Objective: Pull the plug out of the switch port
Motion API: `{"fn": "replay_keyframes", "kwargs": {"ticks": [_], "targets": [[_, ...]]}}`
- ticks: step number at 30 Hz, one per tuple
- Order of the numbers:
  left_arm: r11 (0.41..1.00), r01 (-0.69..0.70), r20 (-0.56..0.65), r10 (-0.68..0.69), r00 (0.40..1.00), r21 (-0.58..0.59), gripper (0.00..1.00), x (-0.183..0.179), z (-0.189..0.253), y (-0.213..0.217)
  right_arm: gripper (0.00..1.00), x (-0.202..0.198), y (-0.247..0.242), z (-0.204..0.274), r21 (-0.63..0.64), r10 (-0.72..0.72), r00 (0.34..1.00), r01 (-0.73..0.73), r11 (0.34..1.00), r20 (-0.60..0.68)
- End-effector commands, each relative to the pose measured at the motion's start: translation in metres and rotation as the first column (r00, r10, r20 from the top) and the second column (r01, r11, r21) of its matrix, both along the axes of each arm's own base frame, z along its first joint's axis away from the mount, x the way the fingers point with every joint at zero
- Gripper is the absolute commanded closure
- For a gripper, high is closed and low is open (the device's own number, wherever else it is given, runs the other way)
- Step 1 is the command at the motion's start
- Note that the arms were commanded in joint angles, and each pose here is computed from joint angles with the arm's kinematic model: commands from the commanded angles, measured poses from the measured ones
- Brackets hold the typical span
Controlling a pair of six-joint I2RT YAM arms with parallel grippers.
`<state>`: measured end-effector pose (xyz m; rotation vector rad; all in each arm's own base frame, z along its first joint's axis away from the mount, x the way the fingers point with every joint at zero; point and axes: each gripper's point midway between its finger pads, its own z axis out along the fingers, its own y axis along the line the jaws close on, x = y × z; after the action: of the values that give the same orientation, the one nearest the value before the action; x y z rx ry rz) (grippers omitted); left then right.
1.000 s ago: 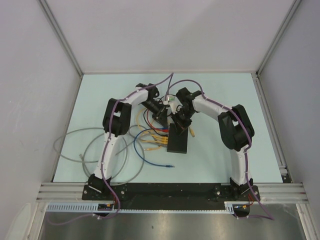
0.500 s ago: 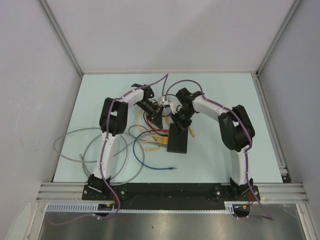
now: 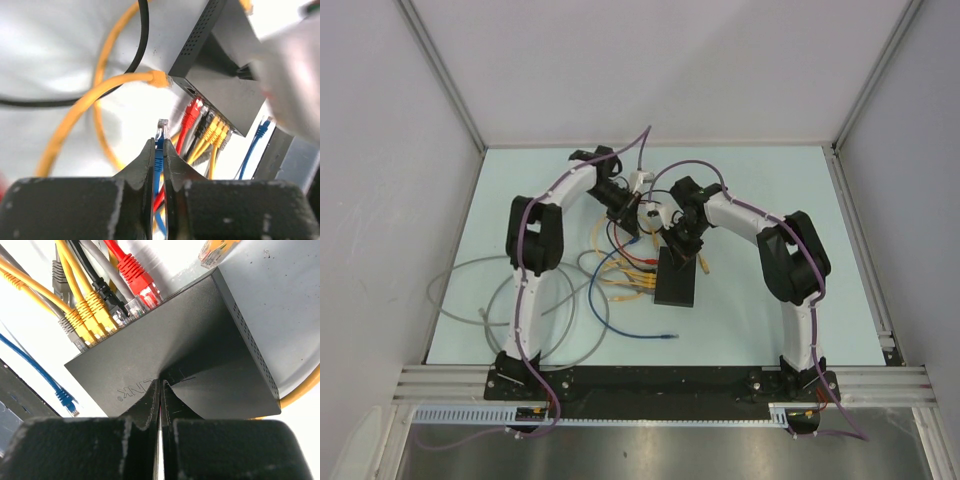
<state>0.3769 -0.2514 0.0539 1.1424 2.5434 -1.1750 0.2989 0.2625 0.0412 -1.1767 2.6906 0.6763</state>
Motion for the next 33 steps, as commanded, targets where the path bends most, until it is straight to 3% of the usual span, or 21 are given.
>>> {"fn": "replay_keyframes", "kwargs": {"ticks": [1, 4, 11, 13, 14, 17, 19, 21, 25, 33], "targets": [[0.998, -0.004, 0.166, 0.016, 0.986, -0.07, 1.0, 0.016, 0.058, 0.013, 1.0, 0.006, -0.02, -0.024, -0.109, 0.021, 0.999, -0.016, 0.994, 0.048], [0.995, 0.002, 0.236, 0.023, 0.972, -0.104, 1.0, 0.02, 0.077, 0.015, 1.0, 0.004, -0.02, -0.026, -0.11, 0.022, 0.999, -0.017, 0.994, 0.04], [0.997, 0.021, 0.386, -0.05, 0.921, 0.08, 0.99, 0.04, 0.073, 0.051, 1.0, 0.004, -0.019, -0.028, -0.109, 0.019, 0.999, -0.015, 0.994, 0.036], [0.997, 0.009, 0.4, -0.039, 0.915, 0.077, 0.85, 0.043, 0.08, 0.054, 1.0, 0.004, -0.02, -0.027, -0.108, 0.022, 0.999, -0.018, 0.994, 0.037], [0.997, -0.023, 0.392, -0.008, 0.92, 0.075, 0.65, 0.044, 0.084, 0.059, 1.0, 0.005, -0.02, -0.026, -0.112, 0.021, 0.999, -0.017, 0.994, 0.042], [0.991, -0.107, 0.322, 0.075, 0.944, 0.084, 0.45, 0.025, 0.094, 0.073, 1.0, 0.007, -0.023, -0.022, -0.118, 0.027, 0.998, -0.02, 0.993, 0.057], [0.982, -0.13, 0.262, 0.091, 0.961, 0.136, 0.43, 0.0, 0.073, 0.085, 0.99, 0.005, -0.025, -0.022, -0.119, 0.031, 0.998, -0.024, 0.993, 0.056], [0.976, -0.152, 0.288, 0.102, 0.952, 0.156, 0.39, -0.011, 0.073, 0.093, 0.99, 0.006, -0.025, -0.021, -0.118, 0.03, 0.998, -0.022, 0.993, 0.059], [0.97, -0.167, 0.143, 0.142, 0.979, 0.178, 0.39, -0.053, 0.041, 0.096, 0.98, 0.005, -0.024, -0.023, -0.114, 0.03, 0.998, -0.024, 0.993, 0.053], [0.964, -0.212, 0.006, 0.214, 0.977, 0.159, 0.39, -0.07, 0.011, 0.086, 0.98, 0.002, -0.022, -0.025, -0.113, 0.034, 0.999, -0.029, 0.993, 0.036]]}}
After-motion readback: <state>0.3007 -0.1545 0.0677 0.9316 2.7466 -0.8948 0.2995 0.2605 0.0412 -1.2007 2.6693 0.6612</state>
